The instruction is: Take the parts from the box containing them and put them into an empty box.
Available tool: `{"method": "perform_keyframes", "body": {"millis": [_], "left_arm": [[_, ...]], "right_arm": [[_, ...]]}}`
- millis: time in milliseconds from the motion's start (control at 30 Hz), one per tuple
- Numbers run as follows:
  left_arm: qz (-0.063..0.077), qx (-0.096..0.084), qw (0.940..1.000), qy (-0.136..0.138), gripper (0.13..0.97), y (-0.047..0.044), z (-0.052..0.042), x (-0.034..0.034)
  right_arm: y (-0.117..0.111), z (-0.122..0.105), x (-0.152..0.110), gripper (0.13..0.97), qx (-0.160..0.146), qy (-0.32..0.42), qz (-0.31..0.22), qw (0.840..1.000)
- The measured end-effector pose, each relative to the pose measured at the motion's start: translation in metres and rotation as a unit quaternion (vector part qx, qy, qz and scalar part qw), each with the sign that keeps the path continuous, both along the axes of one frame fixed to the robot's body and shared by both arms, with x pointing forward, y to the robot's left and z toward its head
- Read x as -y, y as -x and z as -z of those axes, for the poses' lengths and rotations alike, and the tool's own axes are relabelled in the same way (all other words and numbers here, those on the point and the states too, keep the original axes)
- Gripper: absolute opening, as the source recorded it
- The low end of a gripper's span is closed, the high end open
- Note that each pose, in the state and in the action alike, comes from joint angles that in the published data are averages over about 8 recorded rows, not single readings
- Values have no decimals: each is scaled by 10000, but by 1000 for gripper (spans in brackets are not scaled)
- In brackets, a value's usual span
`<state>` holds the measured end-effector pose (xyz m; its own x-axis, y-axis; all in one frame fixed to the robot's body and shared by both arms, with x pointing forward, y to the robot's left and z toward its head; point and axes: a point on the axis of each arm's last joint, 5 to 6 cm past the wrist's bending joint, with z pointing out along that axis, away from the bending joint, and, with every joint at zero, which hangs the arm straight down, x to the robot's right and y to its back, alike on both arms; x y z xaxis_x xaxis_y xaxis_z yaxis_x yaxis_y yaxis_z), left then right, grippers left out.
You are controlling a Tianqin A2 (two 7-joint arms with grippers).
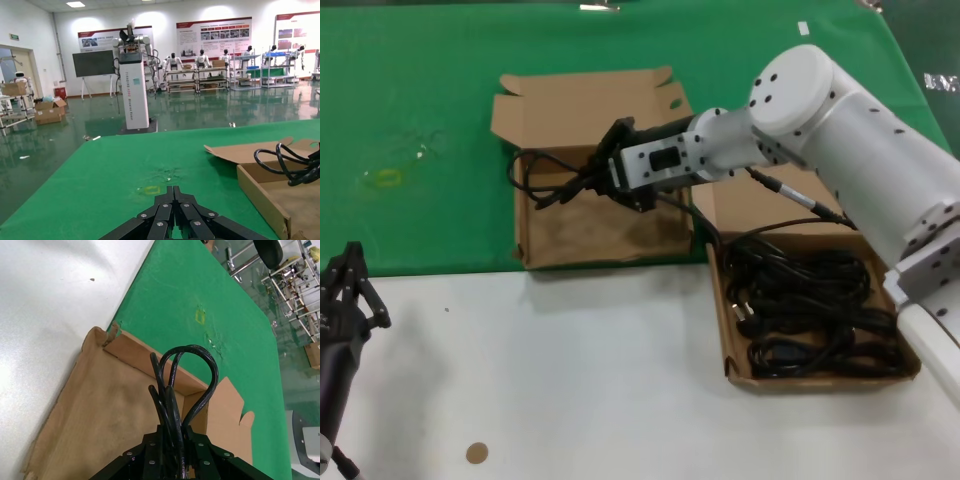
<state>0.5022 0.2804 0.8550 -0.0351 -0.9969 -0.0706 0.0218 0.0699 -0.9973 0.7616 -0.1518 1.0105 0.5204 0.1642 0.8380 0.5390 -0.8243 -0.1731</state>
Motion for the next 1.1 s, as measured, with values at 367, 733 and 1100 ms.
{"method": "perform_keyframes", "body": {"millis": [367,733,1100], "left_arm": [[0,0,10000,0,152,0,0,0],[0,0,10000,0,152,0,0,0],[0,0,10000,0,152,0,0,0]], "right_arm": [[-47,36,-29,226,50,10,33,10000],[-59,54,-14,265,84,80,68,9999],[-63,9,5,375,125,66,52,9999]]}}
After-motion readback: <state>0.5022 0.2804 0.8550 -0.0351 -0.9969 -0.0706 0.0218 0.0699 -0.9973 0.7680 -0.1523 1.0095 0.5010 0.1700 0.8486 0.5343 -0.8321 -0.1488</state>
